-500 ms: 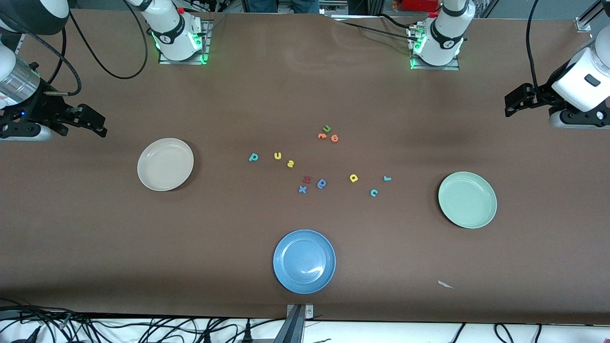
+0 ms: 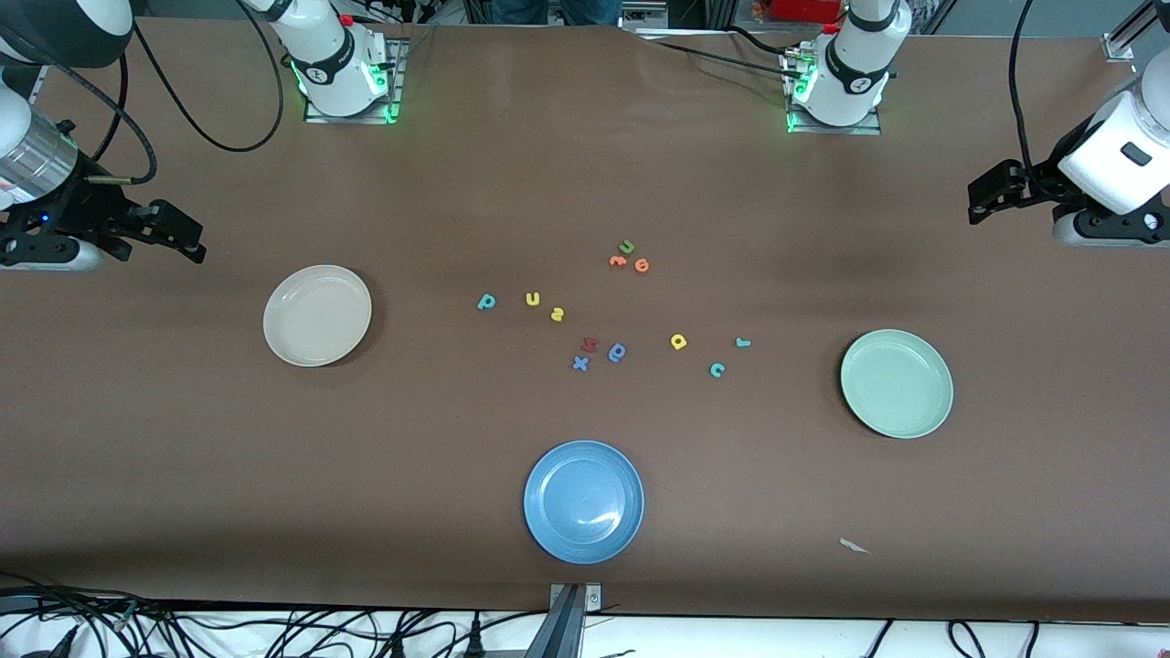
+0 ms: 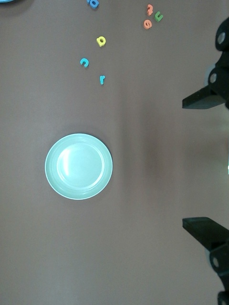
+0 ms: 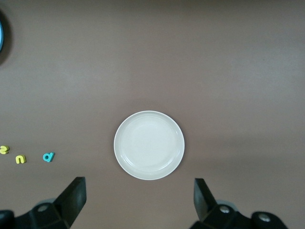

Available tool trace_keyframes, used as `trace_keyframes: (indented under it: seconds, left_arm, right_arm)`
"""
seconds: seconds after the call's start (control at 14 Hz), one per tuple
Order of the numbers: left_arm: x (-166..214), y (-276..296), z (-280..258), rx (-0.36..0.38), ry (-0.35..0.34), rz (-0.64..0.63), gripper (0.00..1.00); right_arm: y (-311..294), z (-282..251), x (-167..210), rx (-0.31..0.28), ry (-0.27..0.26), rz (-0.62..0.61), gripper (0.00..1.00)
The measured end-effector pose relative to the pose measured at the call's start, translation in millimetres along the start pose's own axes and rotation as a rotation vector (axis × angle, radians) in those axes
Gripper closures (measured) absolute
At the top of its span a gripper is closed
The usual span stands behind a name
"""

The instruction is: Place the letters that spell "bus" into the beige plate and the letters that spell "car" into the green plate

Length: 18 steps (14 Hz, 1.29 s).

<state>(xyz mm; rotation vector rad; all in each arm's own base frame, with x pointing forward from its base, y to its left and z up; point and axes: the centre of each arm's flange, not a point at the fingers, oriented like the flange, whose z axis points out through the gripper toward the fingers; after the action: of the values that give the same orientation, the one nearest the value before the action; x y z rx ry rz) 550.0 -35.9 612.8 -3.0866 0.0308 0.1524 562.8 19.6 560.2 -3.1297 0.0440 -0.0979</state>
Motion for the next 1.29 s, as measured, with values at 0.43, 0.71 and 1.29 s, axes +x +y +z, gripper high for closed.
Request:
trace_keyframes:
  seconds: [0.43,0.71,1.29]
  left_arm:
    - [-0.1,1.4,-0.1,0.0,0.0,0.003,0.0]
    - [-0.1,1.4,-0.1,0.0,0.0,0.003,0.0]
    - [-0.1,1.4,-0.1,0.0,0.0,0.003,0.0]
  right_arm:
    - [-1.2,0.2,0.0,0.0,-0.001,-0.002,0.0]
    - [-1.7,0.2,-0.1,0.0,-0.001,-0.003,0.0]
    - [-8.3,0.4,-0.7,0.001,-0.002,-0.015,0.0]
